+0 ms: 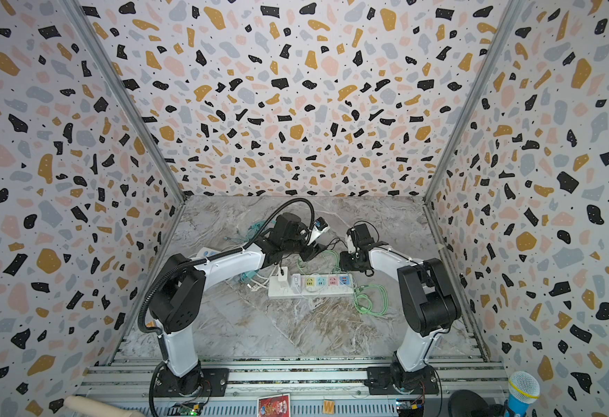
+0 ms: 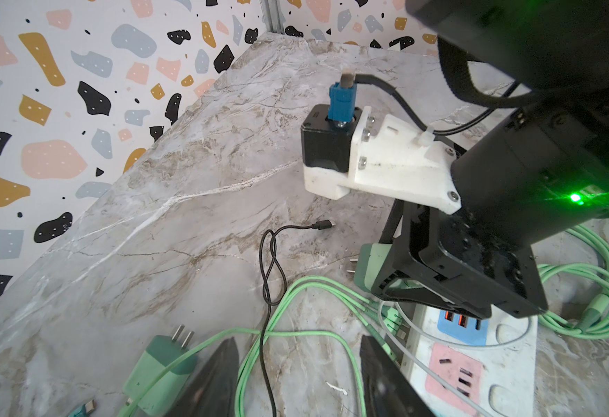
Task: Insert plugs into power strip
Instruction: Pick up the plug from the center of the table.
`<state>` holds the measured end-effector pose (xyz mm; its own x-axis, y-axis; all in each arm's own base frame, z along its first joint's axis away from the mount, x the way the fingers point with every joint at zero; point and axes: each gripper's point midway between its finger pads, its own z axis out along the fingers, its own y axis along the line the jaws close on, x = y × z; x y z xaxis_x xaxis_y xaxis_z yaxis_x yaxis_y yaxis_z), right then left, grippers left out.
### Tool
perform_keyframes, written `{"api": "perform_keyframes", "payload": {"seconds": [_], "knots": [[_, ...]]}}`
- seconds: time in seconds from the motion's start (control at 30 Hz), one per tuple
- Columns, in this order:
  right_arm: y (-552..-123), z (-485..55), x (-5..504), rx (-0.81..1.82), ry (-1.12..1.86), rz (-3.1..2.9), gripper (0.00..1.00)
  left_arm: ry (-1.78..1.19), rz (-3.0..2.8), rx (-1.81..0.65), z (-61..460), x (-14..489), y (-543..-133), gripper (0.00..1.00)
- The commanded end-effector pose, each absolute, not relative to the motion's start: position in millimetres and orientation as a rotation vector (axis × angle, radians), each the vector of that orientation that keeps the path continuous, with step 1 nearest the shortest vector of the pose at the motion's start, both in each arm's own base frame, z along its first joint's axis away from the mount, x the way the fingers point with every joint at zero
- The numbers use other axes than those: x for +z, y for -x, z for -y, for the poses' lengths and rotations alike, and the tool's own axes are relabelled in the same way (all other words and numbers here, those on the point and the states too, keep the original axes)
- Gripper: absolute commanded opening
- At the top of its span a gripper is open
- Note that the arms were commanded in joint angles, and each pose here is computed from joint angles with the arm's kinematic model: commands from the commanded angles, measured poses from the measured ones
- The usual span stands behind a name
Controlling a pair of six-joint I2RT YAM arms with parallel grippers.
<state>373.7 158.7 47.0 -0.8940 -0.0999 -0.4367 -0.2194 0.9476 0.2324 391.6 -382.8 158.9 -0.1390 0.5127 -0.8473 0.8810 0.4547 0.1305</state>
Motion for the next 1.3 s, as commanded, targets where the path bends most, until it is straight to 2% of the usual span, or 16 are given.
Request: {"api": "perform_keyframes", "payload": {"seconds": [0.0,0.77,1.27], "knots": [[-375,-161,51,0.373,0.25,-2.672,0.51,-1.167,-1.768,-0.523,387,171,-399,0.54],[-369,-162,45,0.378,0.269,-2.691,0.55,-1.168,-1.778,-0.523,387,169,-402,0.54],[-362,-160,40,0.379,0.272,-2.708,0.53,-1.167,-1.783,-0.524,388,168,-404,0.54]]}}
